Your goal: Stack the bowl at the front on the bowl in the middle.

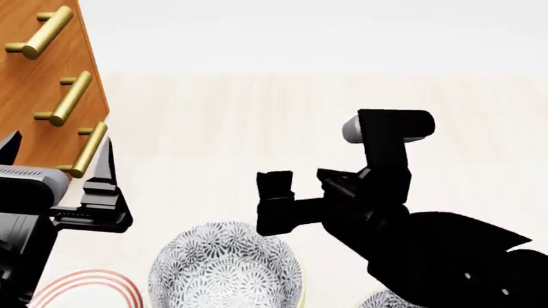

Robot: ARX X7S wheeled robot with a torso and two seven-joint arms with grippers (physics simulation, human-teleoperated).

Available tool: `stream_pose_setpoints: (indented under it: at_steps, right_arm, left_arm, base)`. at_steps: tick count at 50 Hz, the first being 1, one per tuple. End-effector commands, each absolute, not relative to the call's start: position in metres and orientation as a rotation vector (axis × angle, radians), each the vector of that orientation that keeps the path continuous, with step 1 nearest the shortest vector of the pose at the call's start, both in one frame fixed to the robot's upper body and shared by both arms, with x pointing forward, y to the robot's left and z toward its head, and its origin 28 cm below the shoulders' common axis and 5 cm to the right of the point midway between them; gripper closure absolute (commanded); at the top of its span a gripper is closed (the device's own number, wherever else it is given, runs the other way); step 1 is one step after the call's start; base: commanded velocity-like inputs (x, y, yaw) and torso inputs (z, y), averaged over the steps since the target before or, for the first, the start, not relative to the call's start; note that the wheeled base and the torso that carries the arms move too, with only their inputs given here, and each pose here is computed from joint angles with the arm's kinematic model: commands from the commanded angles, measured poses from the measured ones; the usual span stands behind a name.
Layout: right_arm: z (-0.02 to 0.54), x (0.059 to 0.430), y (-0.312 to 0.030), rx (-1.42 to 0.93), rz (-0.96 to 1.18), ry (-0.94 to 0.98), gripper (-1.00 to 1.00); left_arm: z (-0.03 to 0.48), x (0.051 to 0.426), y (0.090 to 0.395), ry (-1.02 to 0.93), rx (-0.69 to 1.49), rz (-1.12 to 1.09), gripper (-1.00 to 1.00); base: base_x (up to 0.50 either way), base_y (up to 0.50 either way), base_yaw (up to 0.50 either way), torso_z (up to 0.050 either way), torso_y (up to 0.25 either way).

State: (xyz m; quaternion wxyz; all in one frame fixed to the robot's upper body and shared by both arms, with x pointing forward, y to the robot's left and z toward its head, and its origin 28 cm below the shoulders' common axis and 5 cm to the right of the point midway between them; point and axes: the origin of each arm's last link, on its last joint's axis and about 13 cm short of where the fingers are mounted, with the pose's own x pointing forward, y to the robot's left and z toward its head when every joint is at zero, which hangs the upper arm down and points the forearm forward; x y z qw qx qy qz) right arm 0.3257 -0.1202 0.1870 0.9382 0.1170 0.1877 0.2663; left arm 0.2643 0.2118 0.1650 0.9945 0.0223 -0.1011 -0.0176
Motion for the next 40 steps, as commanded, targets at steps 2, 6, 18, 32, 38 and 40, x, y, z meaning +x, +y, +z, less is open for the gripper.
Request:
stream_pose_setpoints:
  at_steps: [2,6,18,32,38,40]
  right_arm:
    - [0.188,0.303,-0.117,0.08,0.193,-0.152,-1.0]
    - [0.19,0.292,-0.114,0.04,0.106,-0.26,-1.0]
    - [0.176,0.263,-0.109,-0.044,-0.055,-0.546,-1.0]
    - [0.179,0.258,-0.108,-0.069,-0.091,-0.625,-1.0]
    - [0.178,0.257,-0.107,-0.074,-0.091,-0.627,-1.0]
    - [0.178,0.256,-0.107,-0.077,-0.094,-0.631,-1.0]
  left_arm:
    - [0.169,0.259,0.211,-0.285,0.039,-0.029,-1.0]
    - [0.171,0.256,0.211,-0.33,0.037,-0.024,-1.0]
    - [0.176,0.25,0.21,-0.458,0.046,-0.026,-1.0]
    - [0.177,0.246,0.21,-0.515,0.054,-0.014,-1.0]
    - [0.178,0.246,0.209,-0.523,0.055,-0.015,-1.0]
    - [0.177,0.246,0.209,-0.521,0.058,-0.017,-1.0]
  base:
    - [0.0,0.0,0.0,0.0,0.0]
    - [0.0,0.0,0.0,0.0,0.0]
    - [0.0,0.0,0.0,0.0,0.0]
    - [0.0,0.0,0.0,0.0,0.0]
    - [0.0,0.0,0.0,0.0,0.0]
    - [0.0,0.0,0.0,0.0,0.0]
